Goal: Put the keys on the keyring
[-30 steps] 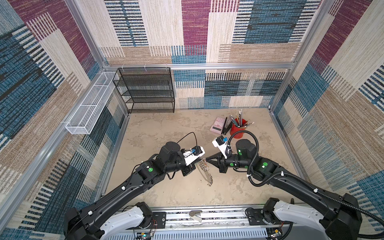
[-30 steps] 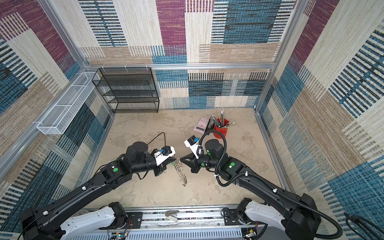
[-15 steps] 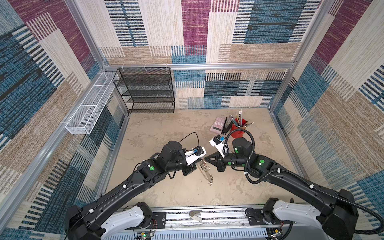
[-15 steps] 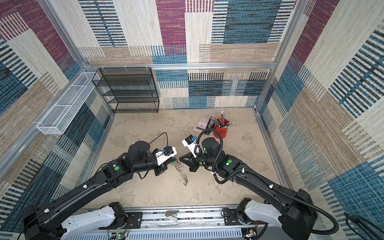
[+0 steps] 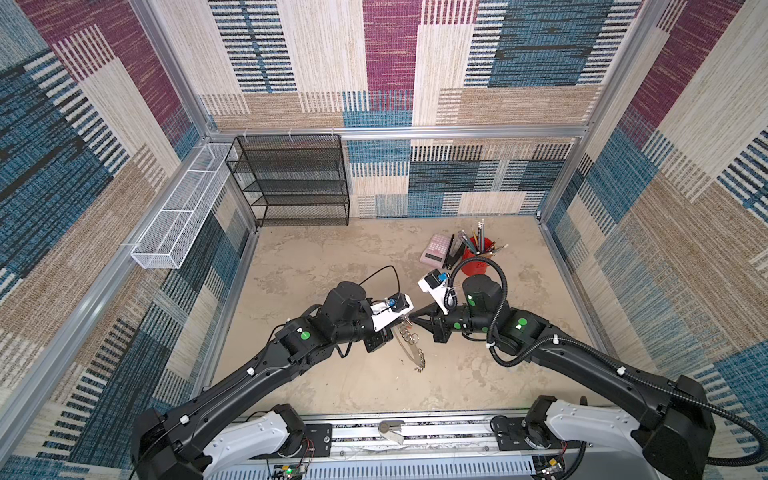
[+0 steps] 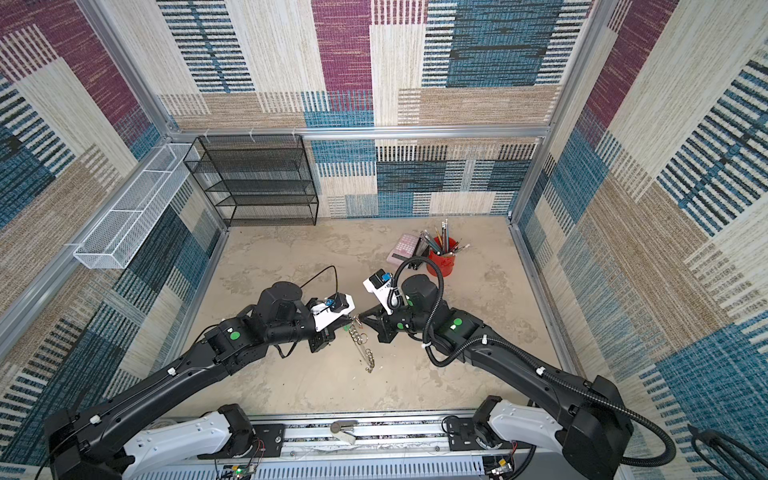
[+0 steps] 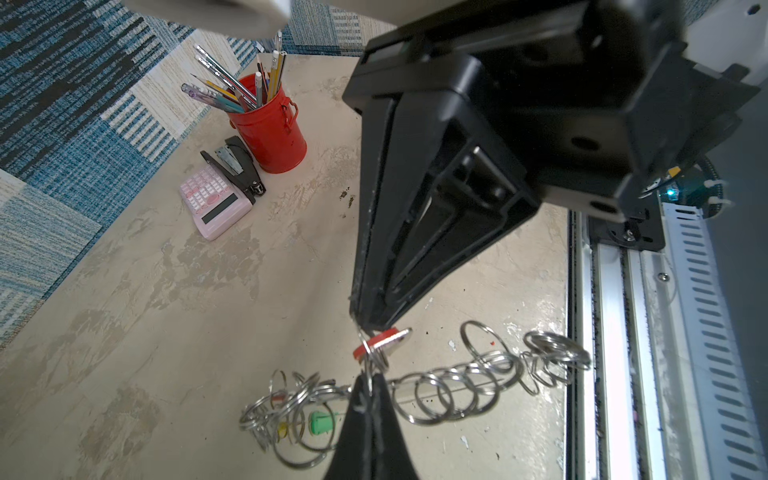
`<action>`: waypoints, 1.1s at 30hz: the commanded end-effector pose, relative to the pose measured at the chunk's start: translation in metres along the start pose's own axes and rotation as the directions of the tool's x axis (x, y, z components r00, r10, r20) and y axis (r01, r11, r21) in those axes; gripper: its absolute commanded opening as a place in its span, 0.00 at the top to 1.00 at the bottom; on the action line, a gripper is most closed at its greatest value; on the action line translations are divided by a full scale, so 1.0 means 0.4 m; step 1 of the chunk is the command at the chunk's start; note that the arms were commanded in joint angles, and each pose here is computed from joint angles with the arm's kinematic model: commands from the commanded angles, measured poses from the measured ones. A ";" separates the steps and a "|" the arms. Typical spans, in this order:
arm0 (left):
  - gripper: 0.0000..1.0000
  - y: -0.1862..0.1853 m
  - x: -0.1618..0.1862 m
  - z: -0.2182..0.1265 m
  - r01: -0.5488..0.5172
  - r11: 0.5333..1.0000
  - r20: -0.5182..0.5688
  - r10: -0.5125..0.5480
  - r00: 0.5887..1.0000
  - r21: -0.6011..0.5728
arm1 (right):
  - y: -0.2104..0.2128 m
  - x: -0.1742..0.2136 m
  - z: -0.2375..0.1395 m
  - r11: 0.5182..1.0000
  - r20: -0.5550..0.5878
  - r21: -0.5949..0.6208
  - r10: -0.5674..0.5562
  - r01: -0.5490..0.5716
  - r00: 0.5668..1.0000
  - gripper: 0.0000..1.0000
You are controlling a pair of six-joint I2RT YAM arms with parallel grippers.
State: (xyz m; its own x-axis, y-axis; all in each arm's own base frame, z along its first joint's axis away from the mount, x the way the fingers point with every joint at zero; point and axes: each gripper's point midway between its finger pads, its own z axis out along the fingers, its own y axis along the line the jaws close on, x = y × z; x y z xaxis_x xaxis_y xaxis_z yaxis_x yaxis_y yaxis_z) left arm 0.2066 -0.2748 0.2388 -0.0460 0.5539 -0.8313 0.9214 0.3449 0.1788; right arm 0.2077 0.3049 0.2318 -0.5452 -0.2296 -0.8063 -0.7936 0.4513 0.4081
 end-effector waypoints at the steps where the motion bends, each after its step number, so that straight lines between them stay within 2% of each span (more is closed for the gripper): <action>1: 1.00 0.010 -0.022 -0.003 -0.005 1.000 0.015 0.005 1.000 -0.014 | 0.001 -0.009 0.000 1.000 0.011 0.003 -0.010 0.010 1.000 1.00; 33: 1.00 0.014 0.002 -0.001 -0.018 0.999 -0.040 0.017 0.999 -0.036 | -0.022 0.019 0.025 0.999 -0.040 0.044 0.020 -0.018 0.999 1.00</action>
State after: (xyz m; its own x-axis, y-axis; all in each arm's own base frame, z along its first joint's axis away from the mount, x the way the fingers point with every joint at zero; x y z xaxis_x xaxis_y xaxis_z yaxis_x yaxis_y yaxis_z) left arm 0.2071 -0.2705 0.2298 -0.0781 0.6014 -0.7952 0.9167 0.3568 0.1798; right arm 0.2096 0.3061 0.2094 -0.5861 -0.2755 -0.7619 -0.7663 0.4940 0.4109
